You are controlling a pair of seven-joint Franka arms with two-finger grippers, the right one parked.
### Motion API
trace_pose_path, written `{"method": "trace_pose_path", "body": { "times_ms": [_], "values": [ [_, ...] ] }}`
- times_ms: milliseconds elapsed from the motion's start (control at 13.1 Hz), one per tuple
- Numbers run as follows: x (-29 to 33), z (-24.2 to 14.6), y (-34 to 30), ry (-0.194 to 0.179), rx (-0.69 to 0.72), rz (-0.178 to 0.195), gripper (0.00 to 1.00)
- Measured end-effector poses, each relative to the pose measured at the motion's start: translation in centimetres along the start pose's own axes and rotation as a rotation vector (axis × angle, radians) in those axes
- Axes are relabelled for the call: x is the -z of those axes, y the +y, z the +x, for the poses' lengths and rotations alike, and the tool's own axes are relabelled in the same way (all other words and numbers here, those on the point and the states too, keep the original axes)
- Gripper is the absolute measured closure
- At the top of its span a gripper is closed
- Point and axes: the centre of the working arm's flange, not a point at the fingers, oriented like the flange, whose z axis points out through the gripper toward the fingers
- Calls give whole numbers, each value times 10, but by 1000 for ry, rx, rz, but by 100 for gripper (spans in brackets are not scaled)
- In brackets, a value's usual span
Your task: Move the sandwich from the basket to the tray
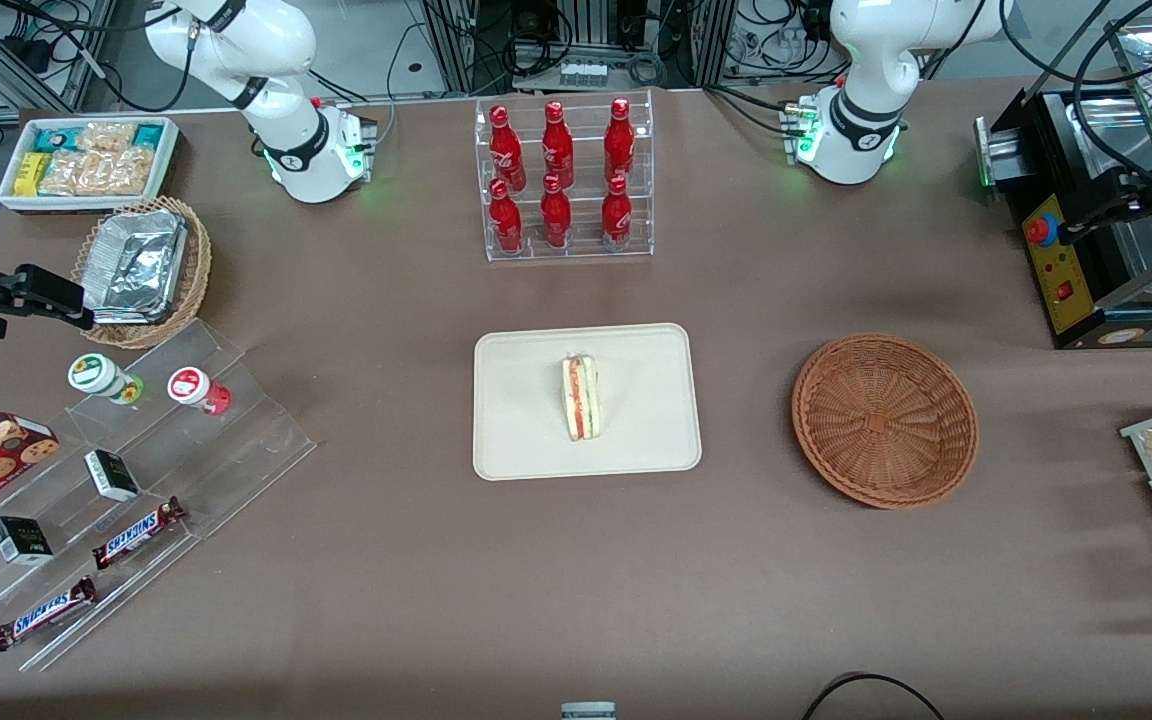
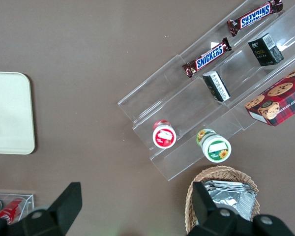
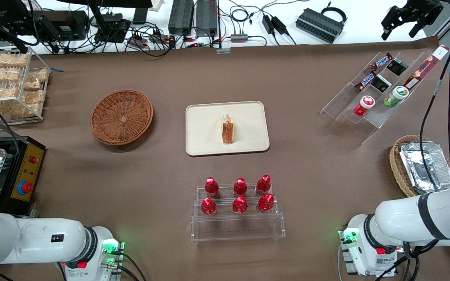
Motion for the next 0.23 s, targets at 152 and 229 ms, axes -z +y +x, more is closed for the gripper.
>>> {"method": "trace_pose_path", "body": {
  "times_ms": [152,229],
  "values": [
    [-1,1,10,-1,-32,2,0],
    [-1,1,14,-1,-42,2,0]
  ]
}}
